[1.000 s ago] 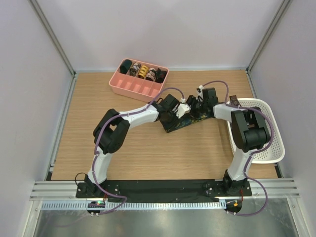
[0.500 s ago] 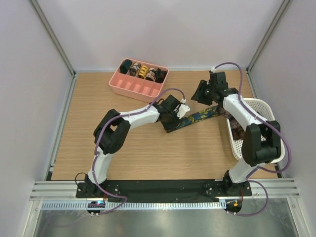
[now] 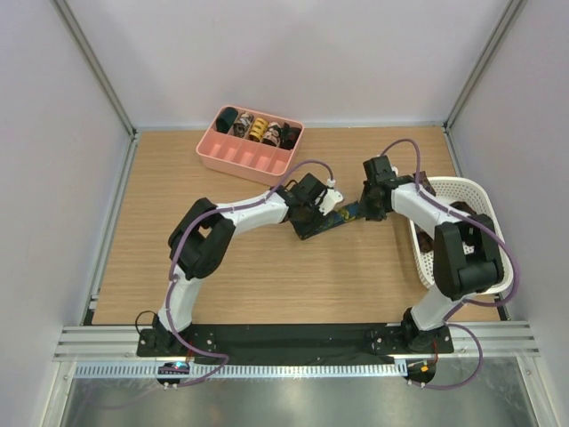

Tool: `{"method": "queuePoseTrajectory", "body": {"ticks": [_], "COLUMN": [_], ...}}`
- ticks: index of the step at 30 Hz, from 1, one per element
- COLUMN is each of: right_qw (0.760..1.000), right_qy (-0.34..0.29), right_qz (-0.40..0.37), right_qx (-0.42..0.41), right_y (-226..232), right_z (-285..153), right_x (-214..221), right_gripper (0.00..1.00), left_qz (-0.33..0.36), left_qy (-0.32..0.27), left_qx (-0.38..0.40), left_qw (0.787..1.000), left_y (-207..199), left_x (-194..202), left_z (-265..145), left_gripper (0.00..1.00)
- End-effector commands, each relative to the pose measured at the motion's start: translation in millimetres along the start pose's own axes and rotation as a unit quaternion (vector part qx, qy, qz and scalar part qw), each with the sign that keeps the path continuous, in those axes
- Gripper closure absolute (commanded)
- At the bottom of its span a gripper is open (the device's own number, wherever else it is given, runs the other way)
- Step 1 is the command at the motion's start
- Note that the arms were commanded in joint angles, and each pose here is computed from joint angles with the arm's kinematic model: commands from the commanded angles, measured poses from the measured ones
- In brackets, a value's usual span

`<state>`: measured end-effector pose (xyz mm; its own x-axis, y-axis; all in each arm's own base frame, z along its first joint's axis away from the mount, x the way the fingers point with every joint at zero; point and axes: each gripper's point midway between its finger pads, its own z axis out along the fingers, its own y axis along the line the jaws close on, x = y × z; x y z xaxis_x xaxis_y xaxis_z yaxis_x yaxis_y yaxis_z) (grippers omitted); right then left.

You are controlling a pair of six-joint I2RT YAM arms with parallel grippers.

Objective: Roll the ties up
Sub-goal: Roll the tie

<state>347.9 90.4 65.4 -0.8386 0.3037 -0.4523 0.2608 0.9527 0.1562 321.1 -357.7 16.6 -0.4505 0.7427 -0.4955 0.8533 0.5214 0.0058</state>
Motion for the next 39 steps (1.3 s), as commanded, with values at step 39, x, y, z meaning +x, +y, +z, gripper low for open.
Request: {"method": "queuePoseTrajectory", "body": {"ticks": [39], "right_qw": [0.975], "right_qy": [-0.167], "right_qz": [-0.127], "right_qx": [-0.069], "right_y": [32], "right_z": [-91], "right_x": [4], "right_gripper": [0.67], "left_qz": [-0.049], "left_qy": [0.282], "left_qx": [0.002], "left_qw": [0.958], "left_y": [-34], "left_x": [139], "left_z": [10], "left_gripper": [0.83]}}
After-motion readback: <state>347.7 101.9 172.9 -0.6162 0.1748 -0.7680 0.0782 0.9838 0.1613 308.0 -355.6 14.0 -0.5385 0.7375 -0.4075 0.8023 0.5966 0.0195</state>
